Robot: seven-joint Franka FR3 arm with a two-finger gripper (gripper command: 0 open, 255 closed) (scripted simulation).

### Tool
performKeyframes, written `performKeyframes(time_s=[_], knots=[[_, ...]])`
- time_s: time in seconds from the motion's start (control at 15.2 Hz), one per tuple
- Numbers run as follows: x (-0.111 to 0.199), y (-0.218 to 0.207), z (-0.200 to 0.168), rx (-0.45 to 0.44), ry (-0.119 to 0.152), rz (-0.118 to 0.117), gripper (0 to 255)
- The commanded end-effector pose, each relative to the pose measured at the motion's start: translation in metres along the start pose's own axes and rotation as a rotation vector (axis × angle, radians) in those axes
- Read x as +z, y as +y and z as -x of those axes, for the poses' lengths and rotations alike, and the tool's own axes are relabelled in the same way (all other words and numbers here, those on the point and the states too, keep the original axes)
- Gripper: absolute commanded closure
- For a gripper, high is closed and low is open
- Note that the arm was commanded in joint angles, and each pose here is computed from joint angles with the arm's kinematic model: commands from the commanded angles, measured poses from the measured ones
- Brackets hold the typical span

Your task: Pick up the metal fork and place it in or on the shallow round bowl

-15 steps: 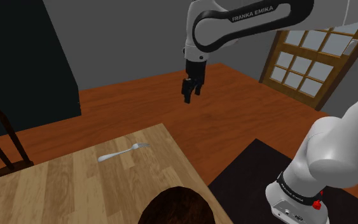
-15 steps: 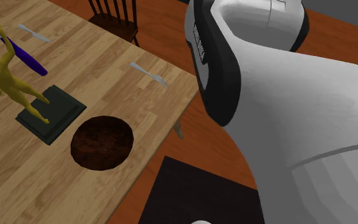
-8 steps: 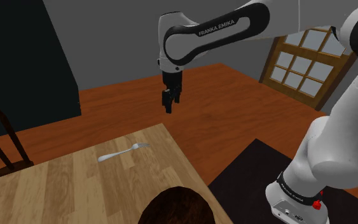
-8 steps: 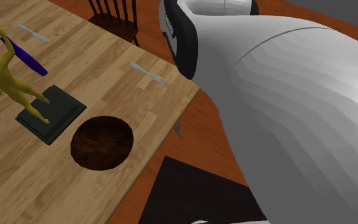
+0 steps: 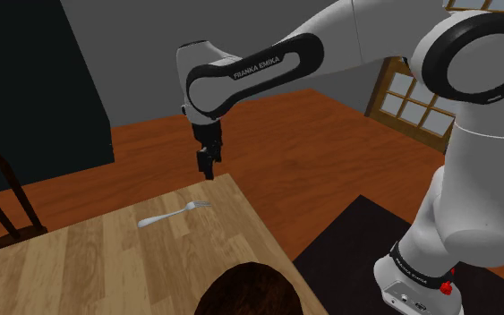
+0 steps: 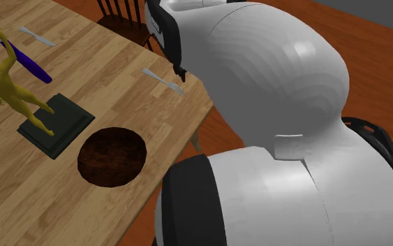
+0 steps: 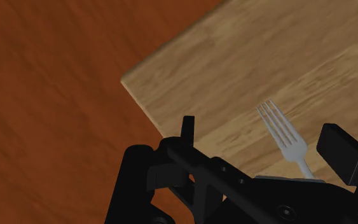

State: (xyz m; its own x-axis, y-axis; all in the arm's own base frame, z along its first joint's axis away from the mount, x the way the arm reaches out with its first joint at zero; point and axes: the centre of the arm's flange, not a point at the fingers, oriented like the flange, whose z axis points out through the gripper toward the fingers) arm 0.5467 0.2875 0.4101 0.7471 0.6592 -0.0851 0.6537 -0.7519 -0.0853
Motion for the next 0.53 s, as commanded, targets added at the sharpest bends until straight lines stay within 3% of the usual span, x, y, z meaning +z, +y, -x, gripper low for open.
performKeyframes(time_s=[0.0,0.46], knots=[[0.010,-0.017,-0.021,-0.058,-0.012,0.003,0],[0.050,-0.079,-0.086,-0.257,-0.054,0.014,0]])
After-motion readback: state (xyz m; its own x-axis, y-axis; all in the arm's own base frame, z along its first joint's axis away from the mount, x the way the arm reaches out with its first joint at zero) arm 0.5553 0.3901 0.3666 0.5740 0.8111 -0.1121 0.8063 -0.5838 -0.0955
